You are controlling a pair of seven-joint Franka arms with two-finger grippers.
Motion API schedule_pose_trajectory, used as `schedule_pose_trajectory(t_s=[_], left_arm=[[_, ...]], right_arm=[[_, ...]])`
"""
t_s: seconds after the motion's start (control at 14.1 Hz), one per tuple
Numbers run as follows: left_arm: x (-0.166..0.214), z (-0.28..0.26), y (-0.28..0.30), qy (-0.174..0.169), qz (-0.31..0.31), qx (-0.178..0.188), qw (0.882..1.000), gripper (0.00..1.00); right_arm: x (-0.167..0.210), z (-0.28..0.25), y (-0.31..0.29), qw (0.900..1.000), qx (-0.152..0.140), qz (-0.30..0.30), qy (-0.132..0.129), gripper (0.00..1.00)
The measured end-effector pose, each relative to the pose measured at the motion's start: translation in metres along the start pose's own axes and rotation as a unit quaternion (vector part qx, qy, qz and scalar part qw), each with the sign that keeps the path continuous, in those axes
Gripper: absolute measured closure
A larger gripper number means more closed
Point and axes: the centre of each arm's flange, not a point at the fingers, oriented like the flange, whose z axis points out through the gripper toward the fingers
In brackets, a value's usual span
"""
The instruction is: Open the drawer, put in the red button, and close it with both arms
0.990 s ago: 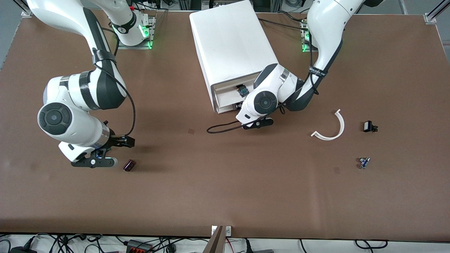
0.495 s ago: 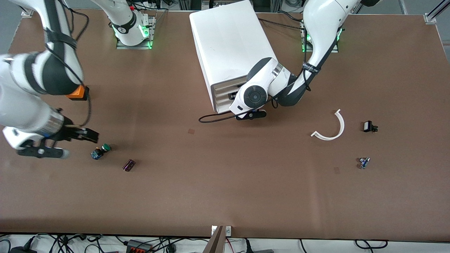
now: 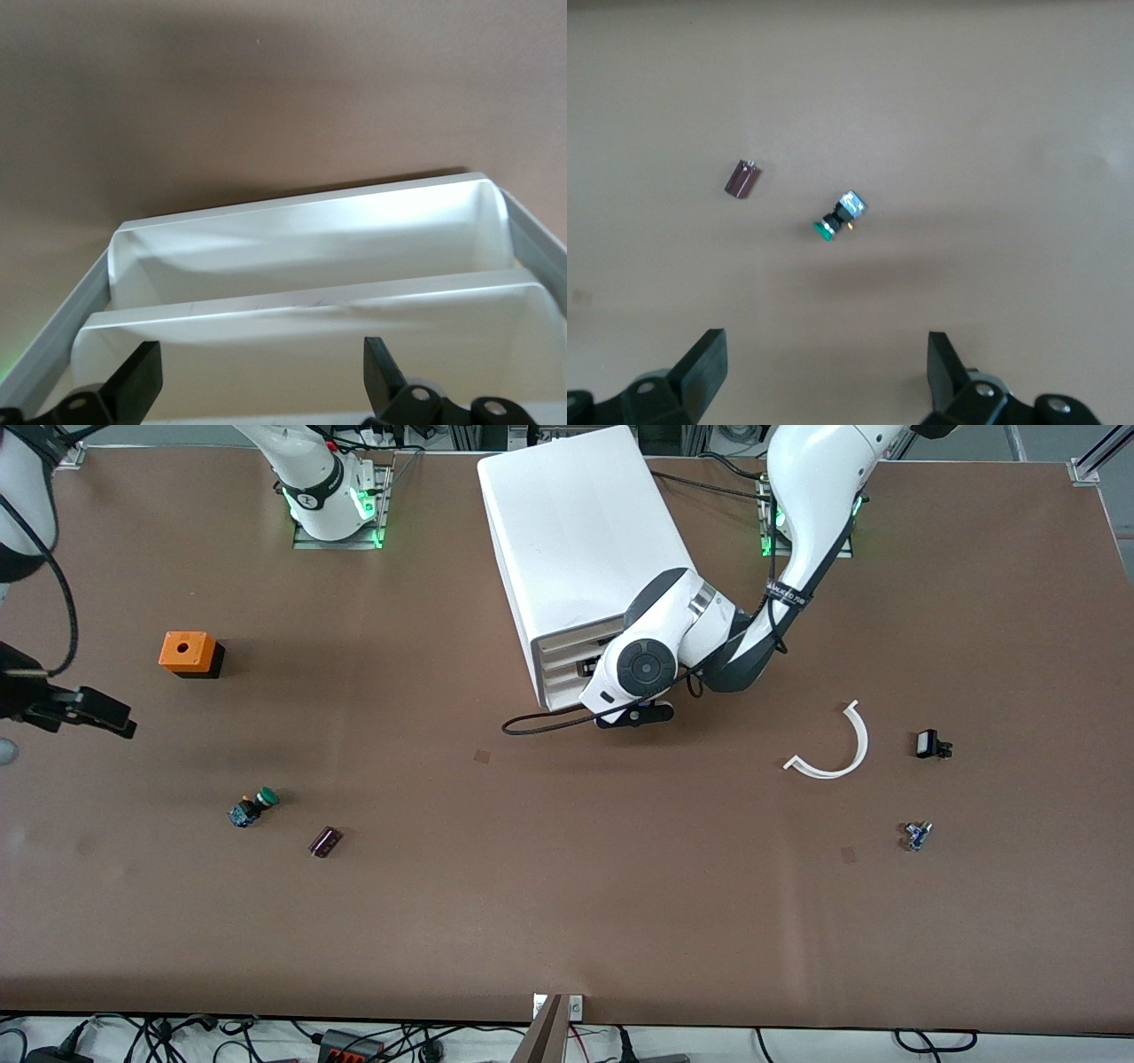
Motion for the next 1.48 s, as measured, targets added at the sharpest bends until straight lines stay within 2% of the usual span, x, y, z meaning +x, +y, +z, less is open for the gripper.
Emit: schedule_pose_trajectory(t_s=[0.21, 0.35, 0.57, 0.78, 0.99, 1.2, 1.34, 1.48], left_arm=[[0.028, -0.055, -0.033, 0.025, -0.027, -0.024, 0.999, 0.0], [0.052, -0.103, -0.074, 0.051, -0.046, -0.006, 0.998, 0.0], [0.062, -0.164, -0.115, 0.084, -0.052, 0.032, 0.995, 0.0], [0.057, -0.208, -0.144, 0.09, -0.009, 0.043, 0.995, 0.0], [0.071, -0.25, -0.219, 0.088, 0.057, 0.034, 0.994, 0.0], [0.074, -0.278, -0.292, 0.081, 0.122, 0.035, 0.989, 0.0], [0.066, -0.297, -0.324, 0.094, 0.146, 0.041, 0.984, 0.0], [0.049, -0.316, -0.352, 0.112, 0.159, 0.038, 0.98, 0.0]], right_arm=[[-0.002, -0.014, 0.001, 1.0, 0.0, 0.0, -0.003, 0.0], [-0.004, -0.013, 0.001, 1.0, 0.0, 0.001, -0.009, 0.0], [-0.004, -0.003, -0.005, 1.0, 0.002, -0.005, -0.012, 0.0], [-0.015, 0.01, -0.008, 1.0, 0.003, -0.007, 0.0, 0.0], [-0.032, 0.0, -0.006, 1.0, 0.004, -0.007, -0.001, 0.0], [-0.044, -0.008, -0.006, 1.0, 0.005, -0.021, -0.02, 0.0], [-0.047, -0.007, -0.006, 0.999, 0.005, -0.03, -0.032, 0.0], [-0.048, -0.006, -0.009, 0.999, 0.006, -0.039, -0.034, 0.0]])
